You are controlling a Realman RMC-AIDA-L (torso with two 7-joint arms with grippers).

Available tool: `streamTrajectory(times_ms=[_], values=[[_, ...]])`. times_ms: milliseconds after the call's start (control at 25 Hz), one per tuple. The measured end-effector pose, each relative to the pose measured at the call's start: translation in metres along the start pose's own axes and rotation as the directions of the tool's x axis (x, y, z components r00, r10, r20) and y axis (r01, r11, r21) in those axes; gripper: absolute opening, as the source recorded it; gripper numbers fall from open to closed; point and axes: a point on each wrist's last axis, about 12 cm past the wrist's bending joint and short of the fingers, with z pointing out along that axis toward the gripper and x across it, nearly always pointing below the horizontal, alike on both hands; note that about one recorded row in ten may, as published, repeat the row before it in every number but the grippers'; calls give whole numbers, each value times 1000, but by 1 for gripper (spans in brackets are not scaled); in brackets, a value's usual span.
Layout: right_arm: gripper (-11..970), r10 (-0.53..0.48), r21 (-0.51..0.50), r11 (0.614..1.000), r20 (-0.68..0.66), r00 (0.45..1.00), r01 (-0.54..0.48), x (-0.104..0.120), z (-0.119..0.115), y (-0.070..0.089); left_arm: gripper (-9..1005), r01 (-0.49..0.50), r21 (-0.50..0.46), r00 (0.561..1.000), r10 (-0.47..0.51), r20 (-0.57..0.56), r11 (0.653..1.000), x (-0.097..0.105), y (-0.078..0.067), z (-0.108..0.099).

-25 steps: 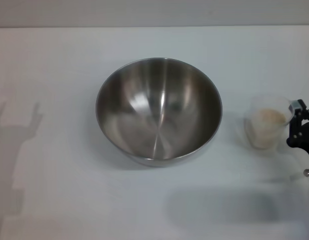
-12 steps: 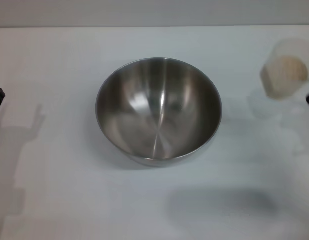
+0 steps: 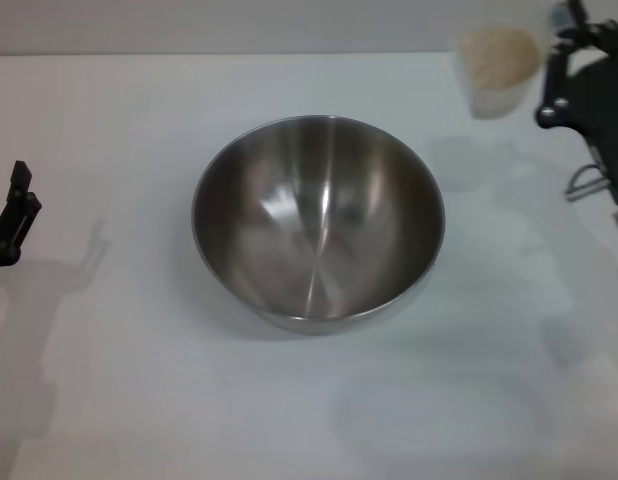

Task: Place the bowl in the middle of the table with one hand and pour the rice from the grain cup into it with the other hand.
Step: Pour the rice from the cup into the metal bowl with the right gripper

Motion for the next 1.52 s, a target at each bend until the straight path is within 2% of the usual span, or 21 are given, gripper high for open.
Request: streamTrajectory(times_ms=[80, 240, 280, 320, 400, 440, 480, 520, 600, 640, 680, 720, 800, 840, 880, 920, 1040, 1080, 1120, 1240, 1520], values=[[20, -107, -49, 993, 13, 994, 107, -1, 11, 9, 863, 4, 1, 1000, -4, -1, 1000, 0, 0, -1], [20, -203, -76, 976, 23, 979, 204, -2, 20, 17, 863, 5, 6, 1000, -5, -2, 1000, 0, -1, -1], [20, -271, -103, 956, 39, 962, 274, -3, 22, 22, 863, 5, 9, 1000, -5, -3, 1000, 0, -1, -1], [20, -271, -103, 956, 39, 962, 274, -3, 22, 22, 863, 5, 9, 1000, -5, -3, 1000, 0, -1, -1], [19, -354, -139, 922, 67, 933, 360, -4, 24, 29, 863, 6, 11, 1000, -6, -3, 1000, 0, -2, -1], [19, -400, -156, 899, 84, 912, 409, -5, 24, 33, 863, 7, 11, 1000, -7, -4, 1000, 1, -2, -1], [19, -478, -176, 854, 110, 872, 490, -5, 24, 40, 863, 8, 12, 1000, -8, -6, 1000, 1, -3, -1], [19, -478, -176, 854, 110, 872, 490, -5, 24, 40, 863, 8, 12, 1000, -8, -6, 1000, 1, -3, -1], [19, -554, -192, 797, 141, 820, 572, -7, 24, 48, 863, 11, 13, 1000, -10, -9, 1000, 1, -3, 0], [19, -592, -195, 766, 156, 790, 613, -7, 24, 51, 863, 11, 13, 1000, -10, -9, 1000, 1, -3, 0], [19, -655, -191, 707, 186, 733, 681, -9, 23, 55, 863, 12, 13, 1000, -12, -8, 1000, 1, -4, 0], [19, -655, -191, 707, 186, 733, 681, -9, 23, 55, 863, 12, 13, 1000, -12, -8, 1000, 1, -4, 0], [19, -706, -181, 649, 219, 674, 739, -11, 22, 60, 863, 13, 14, 1000, -13, -7, 1000, 1, -4, 0], [19, -728, -175, 619, 238, 643, 765, -12, 21, 62, 863, 13, 14, 1000, -13, -7, 1000, 1, -4, 0], [19, -765, -161, 564, 267, 586, 810, -13, 20, 64, 863, 13, 14, 1000, -13, -7, 1000, 1, -4, 0], [19, -765, -161, 564, 267, 586, 810, -13, 20, 64, 863, 13, 14, 1000, -13, -7, 1000, 1, -4, 0], [18, -801, -142, 499, 301, 518, 855, -14, 20, 67, 863, 14, 14, 1000, -14, -7, 1000, 1, -4, 0], [18, -815, -132, 461, 329, 477, 878, -15, 19, 69, 863, 14, 14, 1000, -14, -7, 1000, 1, -4, 0], [18, -815, -132, 461, 329, 477, 878, -15, 19, 69, 863, 14, 14, 1000, -14, -7, 1000, 1, -4, 0], [18, -843, -101, 386, 365, 395, 917, -16, 19, 71, 863, 15, 14, 1000, -14, -7, 1000, 1, -4, 1], [17, -875, -72, 291, 384, 296, 954, -14, 21, 72, 863, 15, 20, 1000, -15, -8, 1000, 1, -5, 0]])
